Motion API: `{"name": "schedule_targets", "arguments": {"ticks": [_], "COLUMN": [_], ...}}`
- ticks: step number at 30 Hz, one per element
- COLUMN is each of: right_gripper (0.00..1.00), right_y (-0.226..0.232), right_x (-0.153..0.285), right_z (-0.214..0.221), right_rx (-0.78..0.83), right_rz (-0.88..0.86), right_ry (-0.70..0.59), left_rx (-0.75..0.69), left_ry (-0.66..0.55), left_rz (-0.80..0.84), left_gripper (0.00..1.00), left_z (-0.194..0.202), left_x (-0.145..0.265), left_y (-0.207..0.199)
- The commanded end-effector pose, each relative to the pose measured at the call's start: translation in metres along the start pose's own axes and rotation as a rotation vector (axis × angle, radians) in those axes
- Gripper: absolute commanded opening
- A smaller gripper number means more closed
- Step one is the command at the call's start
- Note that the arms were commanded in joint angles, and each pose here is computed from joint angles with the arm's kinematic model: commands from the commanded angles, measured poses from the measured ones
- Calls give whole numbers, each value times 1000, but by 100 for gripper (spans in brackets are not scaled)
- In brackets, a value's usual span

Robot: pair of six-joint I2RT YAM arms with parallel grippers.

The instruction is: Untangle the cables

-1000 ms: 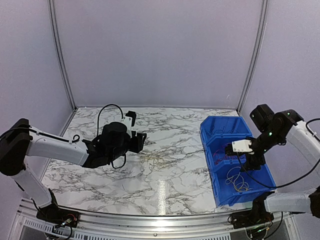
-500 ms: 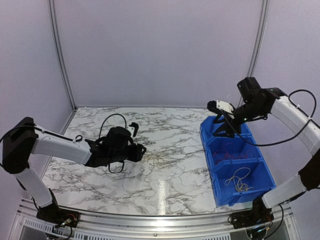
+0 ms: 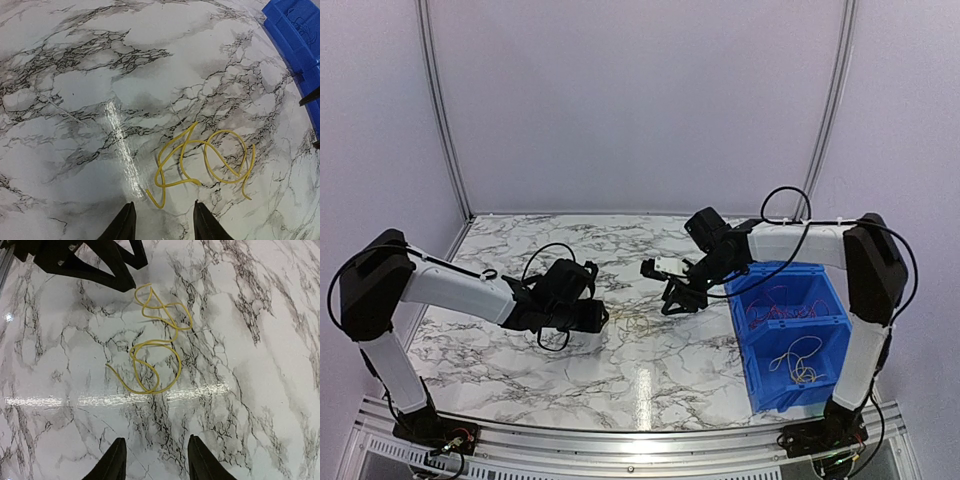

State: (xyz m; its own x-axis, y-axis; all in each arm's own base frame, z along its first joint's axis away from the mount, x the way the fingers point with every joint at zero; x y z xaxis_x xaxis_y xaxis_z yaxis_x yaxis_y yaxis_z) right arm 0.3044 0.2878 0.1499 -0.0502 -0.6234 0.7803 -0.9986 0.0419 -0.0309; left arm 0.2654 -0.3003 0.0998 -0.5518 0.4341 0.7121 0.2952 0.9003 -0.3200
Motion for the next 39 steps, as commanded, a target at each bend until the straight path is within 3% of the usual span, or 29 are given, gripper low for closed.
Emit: {"name": "schedule_targets", "arguments": {"ticks": [1, 7, 11, 16, 20, 23, 33, 36, 39], "right_gripper": [43, 46, 46, 49, 52, 60, 70, 70, 59], "right_y": [-21, -16, -8, -4, -2, 0, 8, 0, -6], "right_x": [-8, -18, -17, -8, 12, 33, 64, 62, 56], "right_z": [-22, -20, -19, -29, -49, -71, -161, -172, -175], "right_rx": [-5, -39, -35, -22, -13, 9, 103, 75, 60], "right_rz": [75, 37, 18, 4, -5, 0, 135, 161, 171], "right_ry": [-42, -64, -75, -102, -149, -198, -290, -320, -328], "left_rx": [78, 120, 114, 78, 40, 3, -74, -75, -75], "left_ry": [31, 66, 68, -1, -100, -157, -265, -288, -307], "left_rz": [22, 50, 46, 31, 43, 94, 149, 172, 194], "left_gripper": [40, 30, 12, 0, 0, 0, 0, 0, 0], "left_z": [4, 8, 9, -6, -30, -48, -85, -88, -90], "left_x": [-14, -26, -28, -15, 15, 45, 118, 129, 139], "left_y": [4, 4, 4, 3, -2, -12, -27, -30, -33]}}
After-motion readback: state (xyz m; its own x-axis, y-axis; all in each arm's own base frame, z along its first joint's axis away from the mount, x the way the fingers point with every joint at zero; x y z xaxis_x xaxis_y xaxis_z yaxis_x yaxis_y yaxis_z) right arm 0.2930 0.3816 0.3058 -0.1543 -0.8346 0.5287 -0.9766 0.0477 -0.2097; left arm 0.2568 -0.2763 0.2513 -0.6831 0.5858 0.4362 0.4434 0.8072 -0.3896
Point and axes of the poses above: each gripper's point midway between its finger pads, its own x axis back along the fingers, its own y axis along the line the jaws close on, z = x × y, the point moved 6 cm from there along x, back along the fingers, and after that the axes turned 4 degrees about x, right-handed, at the moved point
